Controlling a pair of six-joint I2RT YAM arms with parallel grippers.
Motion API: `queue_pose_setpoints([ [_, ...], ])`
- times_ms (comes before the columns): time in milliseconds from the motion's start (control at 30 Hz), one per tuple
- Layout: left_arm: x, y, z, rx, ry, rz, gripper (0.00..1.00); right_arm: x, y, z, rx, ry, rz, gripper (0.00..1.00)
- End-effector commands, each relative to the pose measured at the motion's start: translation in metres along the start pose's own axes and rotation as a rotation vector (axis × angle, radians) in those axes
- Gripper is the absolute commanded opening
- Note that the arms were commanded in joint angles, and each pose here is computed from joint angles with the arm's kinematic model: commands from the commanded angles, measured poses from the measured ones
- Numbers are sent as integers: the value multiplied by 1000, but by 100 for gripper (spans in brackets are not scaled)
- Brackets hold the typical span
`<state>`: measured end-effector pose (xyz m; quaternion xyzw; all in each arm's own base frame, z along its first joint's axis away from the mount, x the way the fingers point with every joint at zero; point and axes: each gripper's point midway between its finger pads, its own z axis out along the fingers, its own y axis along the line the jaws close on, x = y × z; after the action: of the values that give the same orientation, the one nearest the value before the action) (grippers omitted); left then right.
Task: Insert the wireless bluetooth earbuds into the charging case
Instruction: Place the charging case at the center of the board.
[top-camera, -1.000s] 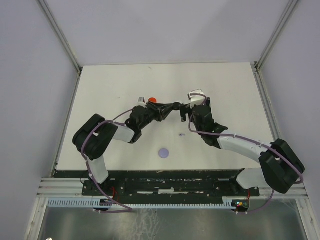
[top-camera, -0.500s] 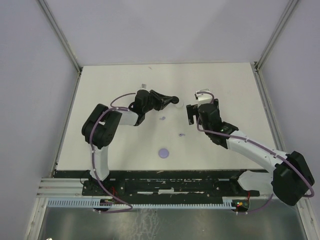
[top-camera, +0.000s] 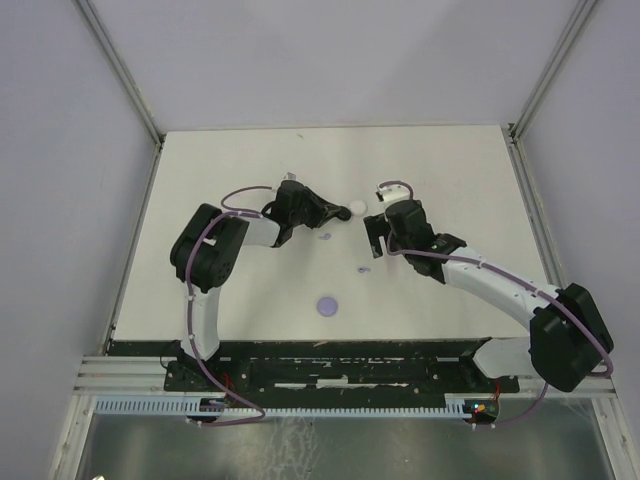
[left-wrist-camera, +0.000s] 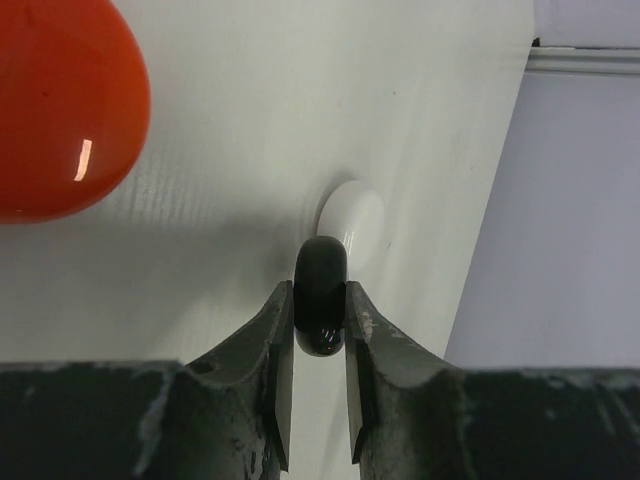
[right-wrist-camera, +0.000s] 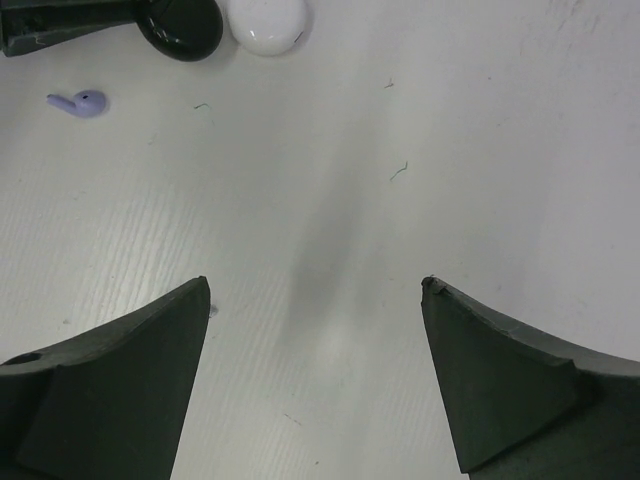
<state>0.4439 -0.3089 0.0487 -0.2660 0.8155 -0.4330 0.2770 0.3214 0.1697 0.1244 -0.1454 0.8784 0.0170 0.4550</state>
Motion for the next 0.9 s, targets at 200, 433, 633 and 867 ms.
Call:
queue_pose_setpoints([
  [200, -19, 0, 0, -10, -40, 82, 18, -7, 59, -6, -304, 71, -40, 91],
  [433, -26, 5, -4, -28, -37, 85, 40, 10, 95, -27, -472, 125, -104, 88],
  [633, -36, 2, -12, -34, -46, 88, 51, 35, 122, -35, -513, 173, -174, 88],
  [867, -61, -17, -37, -28, -99, 117, 53, 60, 153, -38, -527, 215, -234, 87],
])
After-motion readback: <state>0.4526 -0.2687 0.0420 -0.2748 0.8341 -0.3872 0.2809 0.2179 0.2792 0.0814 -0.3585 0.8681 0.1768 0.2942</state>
